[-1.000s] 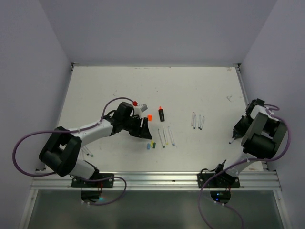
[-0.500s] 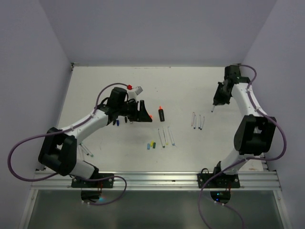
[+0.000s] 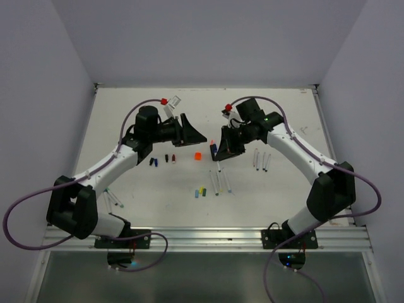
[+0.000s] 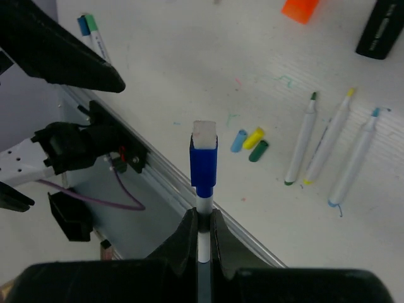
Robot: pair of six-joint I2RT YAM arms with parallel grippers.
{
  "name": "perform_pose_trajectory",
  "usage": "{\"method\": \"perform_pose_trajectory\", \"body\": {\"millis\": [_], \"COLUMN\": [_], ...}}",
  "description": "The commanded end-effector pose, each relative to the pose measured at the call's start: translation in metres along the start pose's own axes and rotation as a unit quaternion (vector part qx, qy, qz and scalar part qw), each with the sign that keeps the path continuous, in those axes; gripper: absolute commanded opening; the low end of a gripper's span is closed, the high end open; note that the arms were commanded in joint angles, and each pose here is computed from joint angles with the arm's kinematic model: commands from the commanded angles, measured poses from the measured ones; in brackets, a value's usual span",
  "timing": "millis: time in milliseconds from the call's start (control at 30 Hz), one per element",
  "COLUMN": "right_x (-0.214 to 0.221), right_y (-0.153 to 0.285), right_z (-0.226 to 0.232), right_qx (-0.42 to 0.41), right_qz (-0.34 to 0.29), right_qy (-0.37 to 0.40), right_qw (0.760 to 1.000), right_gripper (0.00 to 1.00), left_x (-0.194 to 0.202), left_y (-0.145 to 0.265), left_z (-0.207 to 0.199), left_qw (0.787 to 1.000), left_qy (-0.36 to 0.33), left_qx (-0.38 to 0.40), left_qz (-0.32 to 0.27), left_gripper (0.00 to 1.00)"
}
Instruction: Open the pen caps
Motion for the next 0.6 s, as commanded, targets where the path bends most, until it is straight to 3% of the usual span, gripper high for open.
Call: {"method": "perform_pose_trajectory", "body": {"millis": [0,567], "right_x": [0.001,-0.004], "right_y": [0.014,0.014], "right_z": [0.036,0.065], "right_qx": [-0.094,-0.200], "right_qz": [-0.020,-0.048], "right_qy": [0.020,0.041], "right_qw": [0.995,0.978], "right_gripper": [0.00,0.00], "left_x": [-0.011,0.012], "left_y": [0.007,-0.005], "left_z": [-0.030,-0.026], "left_qw": [0.998,0.997], "left_qy": [0.010,0.035], "left_qx": [0.057,0.067], "left_qz": [-0.032,0.005], "left_gripper": [0.65,0.62]}}
Point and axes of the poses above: each gripper's point midway between its finger pads, its own y axis back along the fingers, its own z axis along the line the jaws close on, x = y × z, the point moved 5 cm from there along y, back along the fingers, and after that the axes turned 5 degrees about y, right-handed, at the moved point
